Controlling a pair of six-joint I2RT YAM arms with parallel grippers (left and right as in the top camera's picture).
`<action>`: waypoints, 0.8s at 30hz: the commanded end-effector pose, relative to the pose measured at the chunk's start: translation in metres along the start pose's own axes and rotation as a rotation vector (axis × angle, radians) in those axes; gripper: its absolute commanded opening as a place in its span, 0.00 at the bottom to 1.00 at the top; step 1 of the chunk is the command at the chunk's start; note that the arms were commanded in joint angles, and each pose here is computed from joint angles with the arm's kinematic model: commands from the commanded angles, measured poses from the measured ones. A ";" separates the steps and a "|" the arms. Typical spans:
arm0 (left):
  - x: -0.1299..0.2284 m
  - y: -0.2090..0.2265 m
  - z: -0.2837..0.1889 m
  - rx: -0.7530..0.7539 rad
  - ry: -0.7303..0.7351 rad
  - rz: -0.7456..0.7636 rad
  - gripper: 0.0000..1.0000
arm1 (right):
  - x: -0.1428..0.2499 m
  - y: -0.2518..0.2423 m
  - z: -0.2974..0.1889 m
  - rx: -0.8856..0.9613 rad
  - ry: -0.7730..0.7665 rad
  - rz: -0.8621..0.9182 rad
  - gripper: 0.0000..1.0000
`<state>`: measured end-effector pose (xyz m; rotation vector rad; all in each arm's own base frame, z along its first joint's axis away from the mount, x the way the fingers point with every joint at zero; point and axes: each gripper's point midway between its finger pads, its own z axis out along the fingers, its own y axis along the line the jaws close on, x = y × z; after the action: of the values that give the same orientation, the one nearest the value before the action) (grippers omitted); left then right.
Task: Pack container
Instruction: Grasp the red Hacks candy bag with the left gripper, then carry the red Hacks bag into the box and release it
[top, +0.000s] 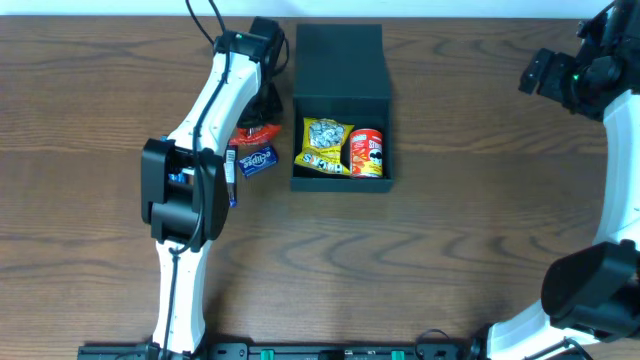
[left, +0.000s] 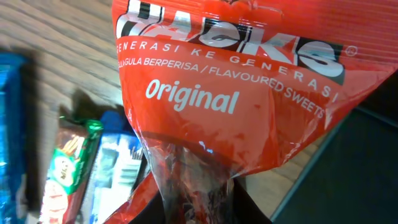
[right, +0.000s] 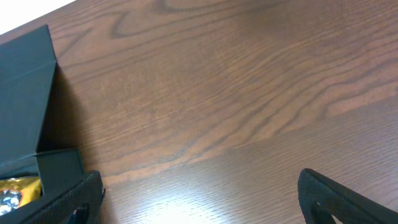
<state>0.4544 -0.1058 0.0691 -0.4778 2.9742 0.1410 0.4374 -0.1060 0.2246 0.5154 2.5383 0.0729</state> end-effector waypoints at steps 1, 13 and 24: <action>-0.010 -0.006 -0.048 0.040 -0.111 0.018 0.20 | -0.002 -0.001 -0.005 0.006 -0.011 0.015 0.99; 0.049 -0.079 -0.111 0.173 -0.183 0.238 0.23 | -0.003 -0.001 -0.005 0.005 -0.015 0.014 0.99; 0.093 -0.109 -0.079 0.126 -0.079 0.303 0.24 | -0.001 -0.001 -0.005 0.007 -0.005 0.014 0.99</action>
<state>0.3907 -0.2466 0.1399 0.0321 2.9059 -0.0355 0.4366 -0.1058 0.2241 0.5166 2.5424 0.0729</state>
